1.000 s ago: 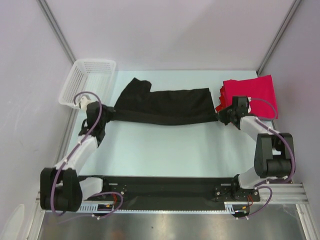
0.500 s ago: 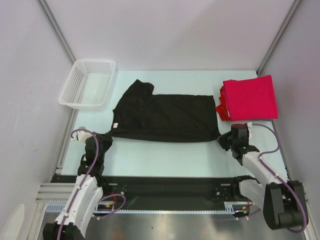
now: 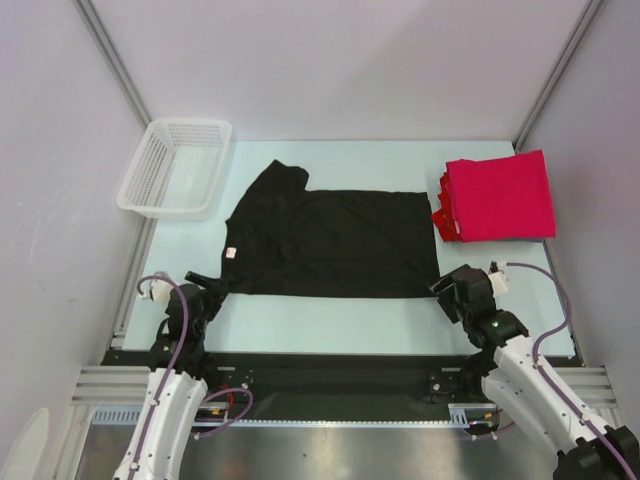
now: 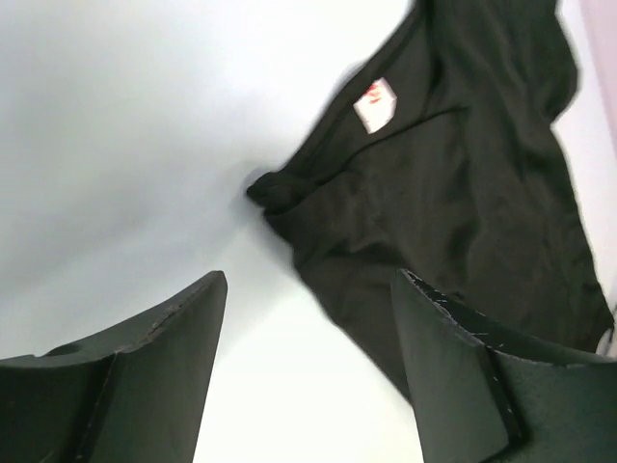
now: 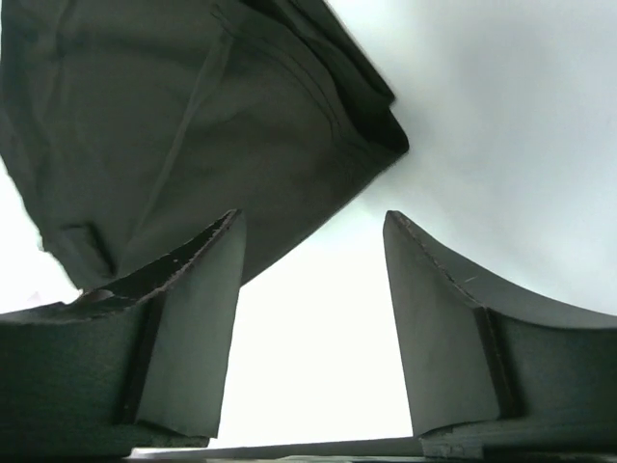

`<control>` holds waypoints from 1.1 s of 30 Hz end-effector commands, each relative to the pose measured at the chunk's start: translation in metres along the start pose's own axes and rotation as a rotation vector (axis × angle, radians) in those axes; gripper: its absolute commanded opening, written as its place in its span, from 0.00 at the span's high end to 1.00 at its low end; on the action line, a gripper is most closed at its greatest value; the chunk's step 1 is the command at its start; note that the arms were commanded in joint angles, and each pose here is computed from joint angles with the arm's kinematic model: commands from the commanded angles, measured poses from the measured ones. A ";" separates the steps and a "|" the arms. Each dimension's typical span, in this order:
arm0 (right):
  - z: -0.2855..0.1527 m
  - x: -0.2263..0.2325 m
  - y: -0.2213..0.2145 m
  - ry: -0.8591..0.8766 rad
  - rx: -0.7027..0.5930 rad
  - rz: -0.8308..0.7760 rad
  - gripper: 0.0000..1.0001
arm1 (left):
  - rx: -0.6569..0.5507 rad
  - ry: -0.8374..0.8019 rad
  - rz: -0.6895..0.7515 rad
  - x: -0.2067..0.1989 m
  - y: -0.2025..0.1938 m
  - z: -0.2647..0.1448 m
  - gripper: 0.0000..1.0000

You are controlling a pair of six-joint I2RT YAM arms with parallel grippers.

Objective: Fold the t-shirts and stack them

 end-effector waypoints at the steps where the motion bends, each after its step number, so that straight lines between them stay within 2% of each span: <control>1: -0.007 0.026 0.022 0.044 -0.091 -0.151 0.38 | -0.056 -0.096 0.059 -0.033 0.034 -0.021 0.24; 7: 0.002 0.088 0.035 0.139 -0.110 -0.443 0.40 | -0.038 -0.288 0.180 -0.090 0.054 -0.025 0.24; 11: 0.016 0.137 0.045 0.205 -0.118 -0.537 0.41 | -0.045 -0.419 0.273 -0.137 0.071 -0.018 0.23; 12: 0.024 0.151 0.050 0.195 -0.122 -0.548 0.42 | -0.015 -0.405 0.294 -0.141 0.067 -0.007 0.23; 15: 0.051 0.161 0.063 0.144 -0.123 -0.582 0.44 | -0.043 -0.337 0.301 -0.156 0.084 0.012 0.22; 17: 0.061 0.183 0.078 0.152 -0.148 -0.589 0.45 | -0.103 -0.345 0.283 -0.172 0.102 0.017 0.22; 18: 0.076 0.181 0.077 0.119 -0.133 -0.601 0.45 | -0.086 -0.325 0.285 -0.173 0.099 0.027 0.21; 19: 0.081 0.199 0.087 0.133 -0.155 -0.596 0.45 | -0.137 -0.364 0.270 -0.189 0.112 0.028 0.21; 21: 0.096 0.204 0.096 0.109 -0.161 -0.603 0.45 | -0.146 -0.368 0.268 -0.199 0.116 0.039 0.21; 26: 0.151 0.229 0.107 0.056 -0.160 -0.634 0.46 | -0.099 -0.340 0.319 -0.238 0.118 0.095 0.22; 27: 0.160 0.230 0.107 0.048 -0.156 -0.647 0.46 | -0.109 -0.362 0.325 -0.256 0.125 0.100 0.22; 28: 0.180 0.219 0.102 0.001 -0.130 -0.659 0.46 | -0.077 -0.336 0.349 -0.255 0.115 0.121 0.23; 29: 0.183 0.236 0.107 0.021 -0.147 -0.655 0.46 | -0.064 -0.330 0.361 -0.259 0.111 0.132 0.23; 31: 0.199 0.236 0.107 0.001 -0.132 -0.667 0.46 | -0.080 -0.348 0.379 -0.284 0.120 0.143 0.23; 32: 0.212 0.238 0.107 -0.010 -0.131 -0.669 0.46 | -0.037 -0.314 0.397 -0.278 0.104 0.167 0.23; 33: 0.220 0.238 0.107 -0.021 -0.127 -0.673 0.47 | -0.051 -0.338 0.397 -0.296 0.112 0.170 0.23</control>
Point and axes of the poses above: each gripper's point midway between its finger pads, its own z axis out along the fingers, its own x axis along the line the jaws close on, y = z × x, the point moved 2 cm from there along -z, back along the fingers, and after that the axes turned 7 degrees about z, right-handed, at the moved point
